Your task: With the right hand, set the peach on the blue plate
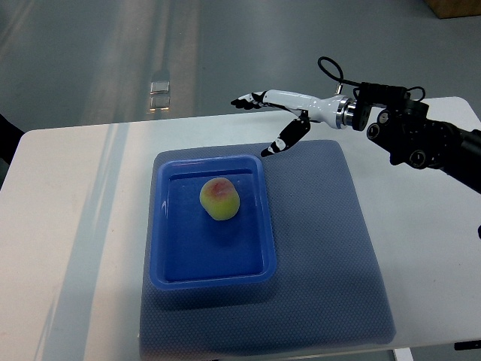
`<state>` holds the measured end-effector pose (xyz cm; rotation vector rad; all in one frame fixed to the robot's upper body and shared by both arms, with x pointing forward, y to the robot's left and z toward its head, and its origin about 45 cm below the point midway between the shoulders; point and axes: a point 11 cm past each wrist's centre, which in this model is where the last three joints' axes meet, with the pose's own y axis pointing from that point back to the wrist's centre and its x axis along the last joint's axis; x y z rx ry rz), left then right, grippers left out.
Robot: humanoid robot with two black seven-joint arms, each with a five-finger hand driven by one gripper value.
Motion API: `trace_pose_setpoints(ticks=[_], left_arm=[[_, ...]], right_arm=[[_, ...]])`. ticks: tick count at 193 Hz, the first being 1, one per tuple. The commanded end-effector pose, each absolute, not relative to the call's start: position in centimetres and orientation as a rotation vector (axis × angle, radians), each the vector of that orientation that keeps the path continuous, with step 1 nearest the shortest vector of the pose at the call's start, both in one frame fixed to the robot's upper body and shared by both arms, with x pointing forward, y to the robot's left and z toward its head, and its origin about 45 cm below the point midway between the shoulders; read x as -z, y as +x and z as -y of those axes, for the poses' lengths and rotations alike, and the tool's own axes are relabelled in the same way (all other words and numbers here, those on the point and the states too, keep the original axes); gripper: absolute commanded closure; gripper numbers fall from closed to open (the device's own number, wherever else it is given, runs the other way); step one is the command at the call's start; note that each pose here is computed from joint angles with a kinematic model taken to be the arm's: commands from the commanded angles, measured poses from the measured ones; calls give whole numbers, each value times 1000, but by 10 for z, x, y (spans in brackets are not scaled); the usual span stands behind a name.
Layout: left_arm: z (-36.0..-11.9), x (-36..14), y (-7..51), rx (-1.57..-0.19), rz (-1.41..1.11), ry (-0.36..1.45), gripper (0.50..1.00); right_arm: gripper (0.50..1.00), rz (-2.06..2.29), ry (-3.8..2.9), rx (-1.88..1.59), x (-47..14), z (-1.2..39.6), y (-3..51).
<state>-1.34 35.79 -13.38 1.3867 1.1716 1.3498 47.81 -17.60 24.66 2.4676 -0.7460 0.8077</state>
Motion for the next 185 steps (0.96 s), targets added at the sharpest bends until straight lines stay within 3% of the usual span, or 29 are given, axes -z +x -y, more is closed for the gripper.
trace_pose_setpoints(ticks=[1, 13, 14, 22, 34, 37, 59, 115, 185], left_arm=[[-357, 134, -13, -1347, -1174, 1384, 500], [-357, 134, -13, -1347, -1174, 1384, 500], [-356, 134, -13, -1346, -1174, 1383, 500], [-356, 134, -13, -1346, -1174, 1383, 500], [-356, 134, -13, -1346, -1174, 1383, 500], [-356, 134, -13, -1343, -1176, 1380, 500], [-355, 134, -13, -1342, -1178, 1377, 500], [-354, 134, -13, -1338, -1181, 1374, 500], [-354, 134, -13, -1338, -1181, 1374, 500]], right_arm=[[570, 953, 2528, -644, -254, 205, 485], [570, 982, 2533, -622, -254, 207, 486], [570, 1146, 2539, -482, -249, 225, 489], [570, 1294, 2536, -344, -244, 241, 492], [570, 1326, 2538, -312, -243, 243, 492], [570, 1530, 2505, -119, -233, 261, 494], [570, 1795, 2392, 109, -215, 284, 494], [568, 2090, 2327, 449, -199, 308, 488], [566, 2223, 2314, 594, -185, 317, 478]])
